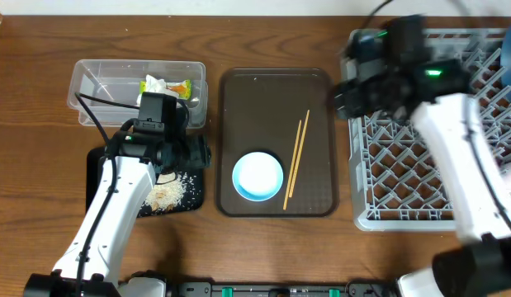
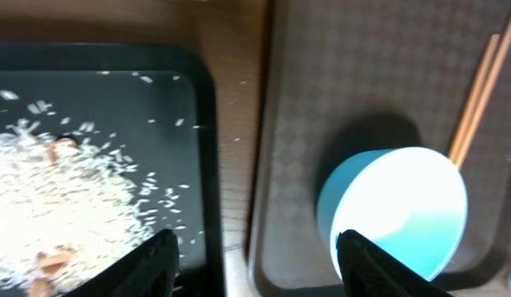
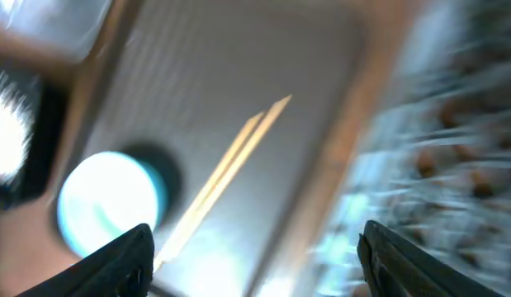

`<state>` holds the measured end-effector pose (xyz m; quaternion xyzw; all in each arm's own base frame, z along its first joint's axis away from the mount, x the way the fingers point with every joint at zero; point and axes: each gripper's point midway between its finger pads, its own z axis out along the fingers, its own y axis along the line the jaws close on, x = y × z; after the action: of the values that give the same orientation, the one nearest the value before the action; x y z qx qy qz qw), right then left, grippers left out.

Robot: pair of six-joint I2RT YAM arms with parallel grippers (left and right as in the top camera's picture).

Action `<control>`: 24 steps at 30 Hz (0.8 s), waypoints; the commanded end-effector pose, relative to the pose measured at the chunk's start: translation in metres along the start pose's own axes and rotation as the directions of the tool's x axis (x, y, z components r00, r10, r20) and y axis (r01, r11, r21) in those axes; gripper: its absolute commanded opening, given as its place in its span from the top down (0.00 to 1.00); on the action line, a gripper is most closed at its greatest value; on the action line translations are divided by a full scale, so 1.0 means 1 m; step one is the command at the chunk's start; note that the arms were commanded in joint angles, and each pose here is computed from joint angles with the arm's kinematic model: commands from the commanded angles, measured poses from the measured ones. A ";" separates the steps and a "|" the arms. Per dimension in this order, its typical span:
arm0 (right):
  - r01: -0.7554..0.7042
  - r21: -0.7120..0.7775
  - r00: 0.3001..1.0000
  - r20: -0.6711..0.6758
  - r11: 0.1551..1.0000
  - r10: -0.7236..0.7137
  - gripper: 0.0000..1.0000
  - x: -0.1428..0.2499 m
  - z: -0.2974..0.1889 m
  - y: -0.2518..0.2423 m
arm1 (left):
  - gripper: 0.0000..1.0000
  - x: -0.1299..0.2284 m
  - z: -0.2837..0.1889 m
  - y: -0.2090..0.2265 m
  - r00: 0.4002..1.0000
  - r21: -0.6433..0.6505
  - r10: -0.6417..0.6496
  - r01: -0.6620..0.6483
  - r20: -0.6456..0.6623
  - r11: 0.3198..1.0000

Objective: Sort waste into correct bins and load items into the dishwasher rack
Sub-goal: 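Reach the right gripper to the white bowl and grasp its rim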

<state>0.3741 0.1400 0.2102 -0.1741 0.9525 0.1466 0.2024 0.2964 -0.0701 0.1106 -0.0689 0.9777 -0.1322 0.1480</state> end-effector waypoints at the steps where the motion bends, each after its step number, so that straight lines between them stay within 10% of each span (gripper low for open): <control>1: -0.005 -0.126 0.988 -0.155 0.992 -0.014 0.23 0.030 0.044 0.045 | 0.35 -0.003 -0.002 0.014 1.000 -0.076 -0.007 0.008 0.019 0.997; 16: 0.028 -0.079 0.889 -0.455 0.996 -0.061 0.32 0.119 0.154 0.097 | 0.35 -0.002 -0.002 0.015 1.000 -0.083 -0.011 0.012 0.014 0.996; 24: 0.008 -0.027 0.872 -0.489 1.000 -0.020 0.92 0.131 0.181 0.097 | 0.35 -0.001 -0.002 0.015 1.000 -0.083 -0.011 0.012 0.012 0.996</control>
<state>0.2849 0.2562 0.0219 -0.2320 0.9634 0.1271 -0.0446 0.2945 -0.0587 0.1075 -0.0771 0.9811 -0.0996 0.1468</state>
